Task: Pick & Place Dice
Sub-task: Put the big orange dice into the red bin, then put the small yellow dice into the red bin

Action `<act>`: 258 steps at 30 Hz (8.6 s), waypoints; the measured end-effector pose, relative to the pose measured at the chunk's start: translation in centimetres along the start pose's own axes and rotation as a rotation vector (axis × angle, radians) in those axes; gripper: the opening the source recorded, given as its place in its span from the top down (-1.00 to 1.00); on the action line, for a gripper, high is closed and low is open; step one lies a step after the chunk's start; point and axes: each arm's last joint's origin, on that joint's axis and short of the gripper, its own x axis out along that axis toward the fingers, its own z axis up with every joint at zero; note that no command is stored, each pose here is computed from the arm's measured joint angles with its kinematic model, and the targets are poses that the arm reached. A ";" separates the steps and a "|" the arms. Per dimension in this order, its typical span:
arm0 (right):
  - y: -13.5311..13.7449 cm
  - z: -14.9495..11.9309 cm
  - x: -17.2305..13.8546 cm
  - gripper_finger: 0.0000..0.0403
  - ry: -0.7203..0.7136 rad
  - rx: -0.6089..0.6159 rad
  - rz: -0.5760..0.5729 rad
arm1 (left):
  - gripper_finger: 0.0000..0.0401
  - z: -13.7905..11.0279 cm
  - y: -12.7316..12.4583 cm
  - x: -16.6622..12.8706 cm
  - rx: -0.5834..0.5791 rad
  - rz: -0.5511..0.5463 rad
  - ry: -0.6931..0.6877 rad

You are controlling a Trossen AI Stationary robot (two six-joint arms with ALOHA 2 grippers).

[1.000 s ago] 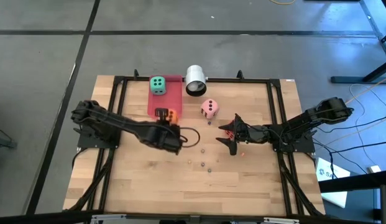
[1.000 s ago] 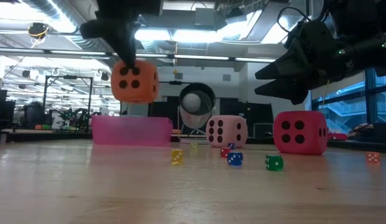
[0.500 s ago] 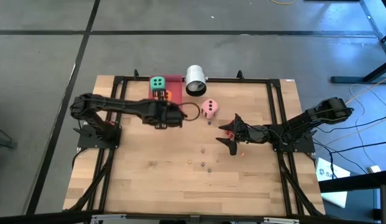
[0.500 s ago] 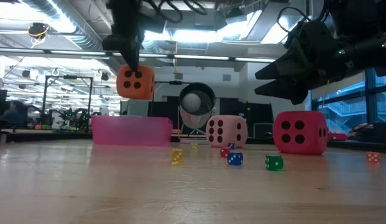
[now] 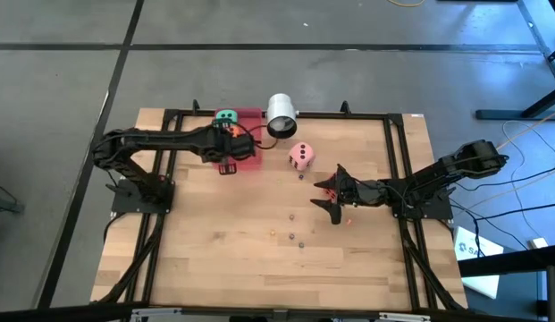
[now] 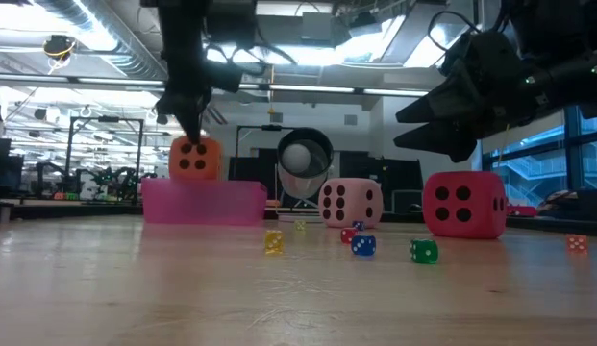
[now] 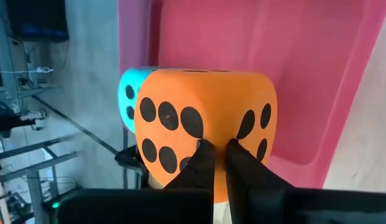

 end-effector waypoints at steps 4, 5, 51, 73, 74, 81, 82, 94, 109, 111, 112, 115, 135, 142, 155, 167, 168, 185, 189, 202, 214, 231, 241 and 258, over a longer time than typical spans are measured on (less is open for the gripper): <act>0.0 0.0 0.0 -0.49 0.000 0.000 0.000 | 0.99 -0.8 -0.4 1.1 -0.004 -0.015 -0.002; 0.0 0.0 0.0 -0.49 0.000 0.000 0.000 | 0.99 -0.9 -0.6 1.4 -0.003 -0.015 -0.004; 0.0 0.0 0.0 -0.49 -0.001 0.008 0.000 | 0.99 -1.8 -0.2 5.3 -0.020 0.010 -0.016; 0.0 0.0 0.0 -0.49 -0.002 0.008 0.000 | 0.40 -2.1 0.3 5.8 -0.074 -0.061 -0.009; 0.0 0.0 0.0 -0.49 -0.001 0.008 0.000 | 0.36 -2.1 0.3 5.8 -0.077 -0.060 -0.009; 0.0 0.0 0.0 -0.49 -0.001 0.007 0.000 | 0.23 -2.0 0.6 5.2 -0.088 -0.047 -0.030; 0.0 0.0 0.0 -0.49 -0.001 0.007 0.000 | 0.23 -2.0 0.7 4.9 -0.090 -0.035 -0.038; 0.0 0.0 0.0 -0.49 0.001 -0.002 -0.001 | 0.33 -2.1 0.9 0.5 -0.097 -0.137 -0.229; 0.0 0.0 0.0 -0.49 0.002 -0.008 -0.001 | 0.99 -1.1 0.5 3.4 -0.036 -0.223 -0.174; 0.0 0.0 0.0 -0.49 0.002 -0.008 -0.001 | 0.99 -1.0 0.5 3.9 -0.036 -0.250 -0.168; 0.0 0.0 0.0 -0.49 0.002 -0.008 -0.001 | 0.98 -0.9 0.6 4.2 -0.039 -0.258 -0.164; 0.0 0.0 0.0 -0.49 0.002 -0.007 -0.001 | 0.99 -0.9 0.6 5.1 -0.044 -0.275 -0.139; 0.0 0.0 0.0 -0.49 0.002 -0.004 -0.001 | 0.98 -0.2 0.8 7.6 -0.055 -0.190 -0.085; 0.0 0.0 0.0 -0.49 0.002 -0.005 -0.001 | 0.98 -0.4 0.8 7.6 -0.046 -0.162 -0.059; 0.0 0.0 0.0 -0.49 0.003 -0.005 -0.002 | 0.98 -0.5 0.9 7.7 -0.052 -0.133 -0.046; 0.0 0.0 0.0 -0.49 0.003 -0.005 -0.001 | 0.98 -0.2 0.3 6.7 -0.066 -0.182 -0.092; 0.0 0.0 0.0 -0.49 0.002 -0.005 -0.001 | 0.98 -0.2 0.3 6.4 -0.070 -0.180 -0.100; 0.0 0.0 0.0 -0.49 0.002 -0.008 -0.001 | 0.98 -2.0 0.4 -4.2 -0.277 -0.431 -0.548; 0.0 0.0 0.0 -0.49 0.002 -0.007 -0.001 | 0.98 -2.4 0.1 -6.3 -0.270 -0.536 -0.657; 0.7 1.6 -0.1 -0.49 -0.140 -0.034 0.120 | 0.98 -2.6 -2.6 -12.0 -0.170 -0.699 -0.983; 1.2 2.4 0.2 -0.49 -0.164 -0.022 0.137 | 0.66 -2.8 -4.9 -17.5 -0.041 -0.772 -1.382; 1.2 2.4 0.2 -0.49 -0.162 0.000 0.140 | 0.12 -3.5 -8.7 -19.8 0.108 -0.841 -1.468; 1.4 3.1 0.0 -0.49 -0.238 0.018 0.164 | 0.21 -2.8 -10.9 -16.3 0.064 -0.581 -1.393; 1.4 3.0 0.0 -0.49 -0.225 0.015 0.160 | 0.23 -7.2 -13.3 -4.8 -0.334 -0.666 -1.245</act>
